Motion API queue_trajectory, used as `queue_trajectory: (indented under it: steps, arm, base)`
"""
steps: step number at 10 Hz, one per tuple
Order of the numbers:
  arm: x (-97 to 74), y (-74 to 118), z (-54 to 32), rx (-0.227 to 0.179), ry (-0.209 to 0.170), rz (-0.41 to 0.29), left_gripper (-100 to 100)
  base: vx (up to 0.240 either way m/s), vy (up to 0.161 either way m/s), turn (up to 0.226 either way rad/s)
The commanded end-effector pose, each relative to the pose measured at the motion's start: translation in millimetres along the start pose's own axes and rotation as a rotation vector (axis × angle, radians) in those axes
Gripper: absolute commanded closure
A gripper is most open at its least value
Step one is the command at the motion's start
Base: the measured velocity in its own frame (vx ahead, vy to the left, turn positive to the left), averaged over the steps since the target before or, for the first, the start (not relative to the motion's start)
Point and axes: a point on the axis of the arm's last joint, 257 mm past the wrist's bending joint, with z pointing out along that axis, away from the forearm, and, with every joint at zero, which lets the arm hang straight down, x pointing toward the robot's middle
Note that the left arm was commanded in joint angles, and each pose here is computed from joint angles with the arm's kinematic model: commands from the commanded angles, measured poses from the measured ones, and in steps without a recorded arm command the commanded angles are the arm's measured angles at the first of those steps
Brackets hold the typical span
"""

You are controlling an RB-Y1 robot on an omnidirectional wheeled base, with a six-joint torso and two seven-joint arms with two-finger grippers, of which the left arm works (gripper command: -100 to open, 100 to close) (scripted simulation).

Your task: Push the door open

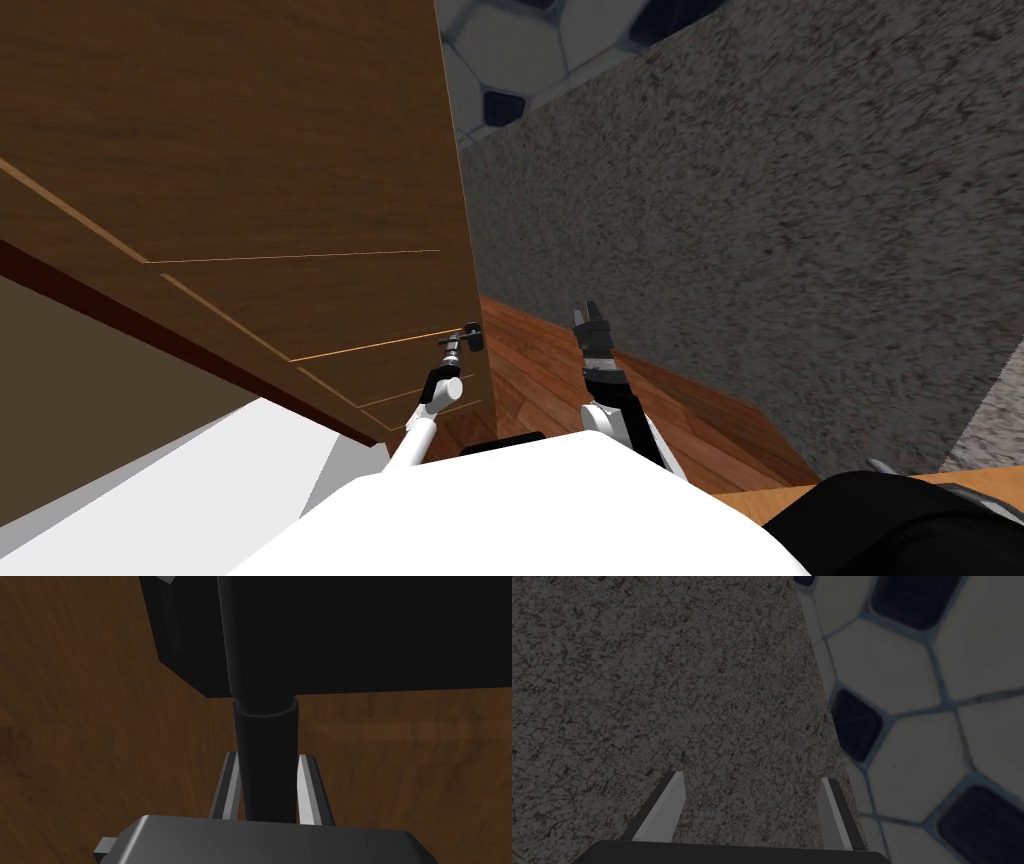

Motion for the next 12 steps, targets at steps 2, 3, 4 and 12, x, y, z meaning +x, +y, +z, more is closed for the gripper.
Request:
queue_trajectory:
  steps: [2, 3, 4, 12]
  arm:
    - [-23.3, -3.9, 3.2, 0.01, -0.052, -0.003, 100]
    - [-27.5, -3.8, 3.7, 0.009, -0.066, -0.01, 100]
    - [-29.1, -3.6, 3.9, 0.008, -0.072, -0.014, 100]
    - [-62.0, 1.6, 3.3, -0.003, -0.161, -0.04, 100]
  base:
    - [0.129, -0.093, 0.08]
    - [0.157, -0.117, 0.1]
    - [0.151, -0.107, 0.087]
    - [0.144, -0.075, 0.068]
